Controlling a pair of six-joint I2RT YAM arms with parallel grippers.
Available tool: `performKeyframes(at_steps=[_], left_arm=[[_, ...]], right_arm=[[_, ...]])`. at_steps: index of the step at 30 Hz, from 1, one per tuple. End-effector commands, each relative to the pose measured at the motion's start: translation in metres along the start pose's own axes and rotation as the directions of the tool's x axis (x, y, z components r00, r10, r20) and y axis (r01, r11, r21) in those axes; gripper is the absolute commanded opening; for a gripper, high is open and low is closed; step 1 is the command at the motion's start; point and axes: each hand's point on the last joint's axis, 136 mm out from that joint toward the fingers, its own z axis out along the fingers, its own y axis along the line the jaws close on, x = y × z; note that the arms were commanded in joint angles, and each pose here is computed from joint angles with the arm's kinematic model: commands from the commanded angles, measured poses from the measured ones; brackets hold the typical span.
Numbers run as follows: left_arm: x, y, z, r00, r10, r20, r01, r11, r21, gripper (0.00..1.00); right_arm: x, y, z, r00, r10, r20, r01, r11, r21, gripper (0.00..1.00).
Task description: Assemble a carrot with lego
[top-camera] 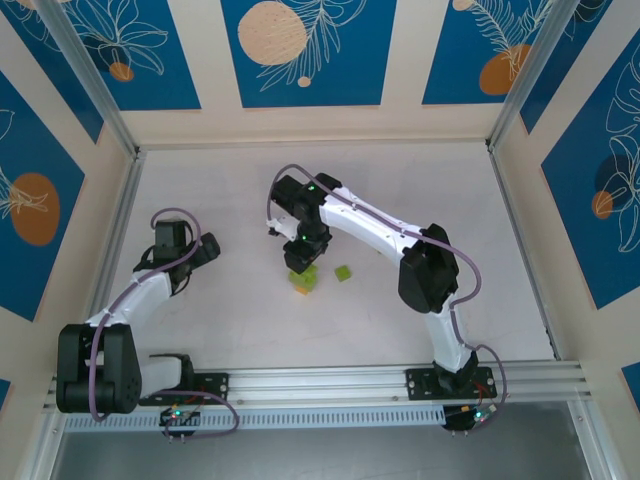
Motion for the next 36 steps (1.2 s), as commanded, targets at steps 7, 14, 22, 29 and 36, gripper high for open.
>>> performKeyframes(at_steps=[7,14,22,29,36], left_arm=[[0.000,0.006,-0.001,1.000,-0.022,0.001,0.022,1.000,-0.010,0.97],[0.001,0.006,0.000,1.000,-0.022,0.000,0.022,1.000,-0.011,0.97],[0.001,0.006,0.000,1.000,-0.022,0.000,0.022,1.000,-0.011,0.97],[0.001,0.006,0.000,1.000,-0.021,-0.002,0.021,1.000,-0.012,0.97],[0.001,0.006,0.000,1.000,-0.022,0.000,0.022,1.000,-0.012,0.97]], right_arm=[[0.014,0.008,0.017,0.997,-0.032,-0.066,0.029,0.998,-0.053,0.38],[0.013,0.008,0.022,0.997,-0.040,-0.072,0.035,0.997,-0.062,0.38],[0.010,0.006,0.022,0.997,-0.050,-0.059,0.047,0.998,-0.047,0.38],[0.006,0.005,0.019,0.998,-0.051,-0.044,0.049,0.998,-0.035,0.38],[0.005,0.007,0.016,0.998,-0.052,-0.036,0.050,0.998,-0.039,0.38]])
